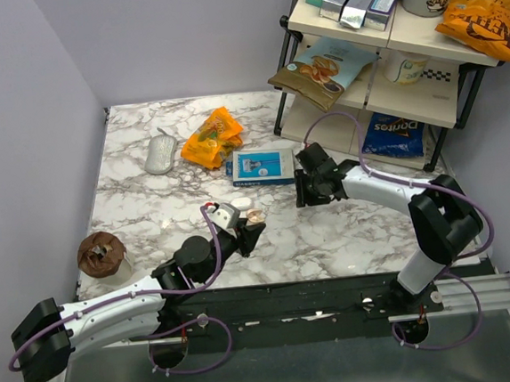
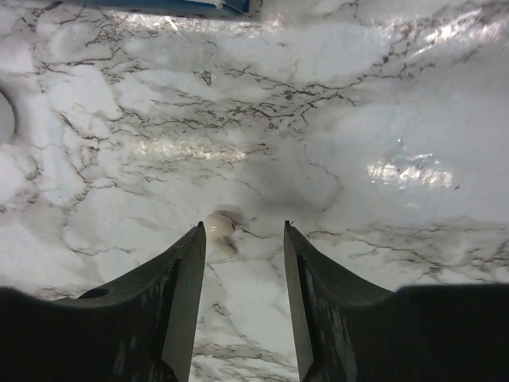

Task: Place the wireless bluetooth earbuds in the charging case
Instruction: Pick up the earbud from the center of the board.

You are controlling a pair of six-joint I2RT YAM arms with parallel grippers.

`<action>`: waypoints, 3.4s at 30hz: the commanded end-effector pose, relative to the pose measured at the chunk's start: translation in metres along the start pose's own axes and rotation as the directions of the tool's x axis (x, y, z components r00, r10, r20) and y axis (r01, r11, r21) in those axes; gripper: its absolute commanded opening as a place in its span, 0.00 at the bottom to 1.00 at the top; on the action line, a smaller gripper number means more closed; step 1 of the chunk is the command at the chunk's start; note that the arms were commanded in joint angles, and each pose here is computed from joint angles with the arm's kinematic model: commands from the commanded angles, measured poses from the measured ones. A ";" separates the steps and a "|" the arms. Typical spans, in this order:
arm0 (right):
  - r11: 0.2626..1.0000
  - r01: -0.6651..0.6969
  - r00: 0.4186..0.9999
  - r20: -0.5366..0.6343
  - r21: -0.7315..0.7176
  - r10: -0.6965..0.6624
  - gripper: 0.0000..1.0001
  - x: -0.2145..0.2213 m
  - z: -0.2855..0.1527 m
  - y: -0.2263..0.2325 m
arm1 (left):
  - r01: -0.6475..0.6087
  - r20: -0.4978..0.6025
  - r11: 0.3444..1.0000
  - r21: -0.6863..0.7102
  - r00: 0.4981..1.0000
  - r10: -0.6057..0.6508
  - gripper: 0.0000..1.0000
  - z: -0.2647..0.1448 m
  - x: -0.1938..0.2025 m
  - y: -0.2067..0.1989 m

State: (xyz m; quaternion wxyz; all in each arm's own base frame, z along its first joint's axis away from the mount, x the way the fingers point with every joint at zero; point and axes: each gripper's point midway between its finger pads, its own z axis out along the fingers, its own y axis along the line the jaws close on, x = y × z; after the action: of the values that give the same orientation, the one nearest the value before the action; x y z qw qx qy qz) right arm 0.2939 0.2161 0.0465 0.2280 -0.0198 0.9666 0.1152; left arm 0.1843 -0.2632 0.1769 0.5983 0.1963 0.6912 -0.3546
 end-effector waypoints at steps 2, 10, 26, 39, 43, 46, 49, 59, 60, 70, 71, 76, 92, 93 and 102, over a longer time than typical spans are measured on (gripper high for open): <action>0.966 0.250 0.968 0.019 0.070 -0.251 0.52 -0.003 -0.007 0.001 | 0.004 0.038 1.000 0.004 0.999 -0.004 0.00 0.001 -0.008 -0.003; 0.929 0.363 0.932 -0.051 0.073 -0.360 0.53 0.003 0.004 0.016 | 0.005 0.041 1.000 0.001 0.999 -0.005 0.00 0.000 -0.009 -0.002; 0.924 0.368 0.928 -0.107 0.106 -0.357 0.52 0.013 0.020 0.009 | 0.007 0.036 1.000 -0.002 0.999 -0.007 0.00 -0.002 -0.006 -0.001; 0.915 0.393 0.915 -0.141 0.092 -0.379 0.48 0.023 0.030 0.010 | 0.007 0.036 1.000 -0.002 0.999 -0.007 0.00 -0.003 -0.005 -0.001; 0.915 0.393 0.915 -0.140 0.089 -0.379 0.48 0.023 0.031 0.012 | 0.006 0.036 1.000 -0.006 0.999 -0.006 0.00 -0.004 -0.004 0.001; 0.915 0.396 0.913 -0.138 0.081 -0.383 0.48 0.022 0.031 0.014 | 0.006 0.038 1.000 -0.006 0.999 -0.005 0.00 -0.004 -0.005 0.001; 0.916 0.395 0.914 -0.138 0.073 -0.382 0.48 0.022 0.033 0.015 | 0.005 0.035 1.000 -0.004 0.999 -0.005 0.00 -0.004 -0.004 0.000; 0.924 0.379 0.918 -0.150 0.055 -0.368 0.31 0.031 0.035 0.014 | 0.003 0.035 1.000 -0.005 0.999 -0.003 0.00 -0.004 -0.005 0.001; 0.924 0.378 0.918 -0.152 0.058 -0.366 0.29 0.033 0.035 0.013 | 0.003 0.034 1.000 -0.005 0.999 -0.003 0.00 -0.004 -0.004 0.001; 0.945 0.321 0.947 -0.024 0.057 -0.320 0.11 0.012 0.008 0.020 | 0.003 0.035 1.000 -0.008 0.999 -0.003 0.00 -0.003 -0.006 0.001; 0.950 0.308 0.951 0.010 0.048 -0.309 0.09 0.006 0.003 0.024 | 0.003 0.040 1.000 -0.012 0.999 -0.002 0.00 -0.003 -0.007 0.001; 0.975 0.223 0.959 0.180 -0.009 -0.218 0.01 -0.023 -0.038 0.039 | 0.006 0.071 1.000 -0.027 0.997 -0.004 0.00 -0.004 -0.015 0.004; 0.849 0.381 0.736 0.676 -0.367 -0.038 0.01 -0.078 -0.216 0.092 | -0.029 0.399 0.992 0.126 0.917 -0.024 0.00 0.009 -0.094 0.006; 0.828 0.408 0.730 0.682 -0.386 -0.042 0.01 -0.075 -0.223 0.096 | -0.074 0.384 0.986 0.146 0.923 0.013 0.00 0.015 -0.089 0.003; 0.740 0.523 0.666 0.745 -0.422 -0.045 0.01 -0.066 -0.265 0.104 | -0.215 0.444 0.883 0.417 0.896 0.009 0.00 0.037 -0.110 -0.050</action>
State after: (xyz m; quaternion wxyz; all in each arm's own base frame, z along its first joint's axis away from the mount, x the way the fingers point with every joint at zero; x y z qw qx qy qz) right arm 0.2430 0.2477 0.3149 0.5581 -0.1702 0.7335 0.3487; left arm 0.2257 -0.2893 0.2387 0.6722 0.2397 0.5522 -0.4309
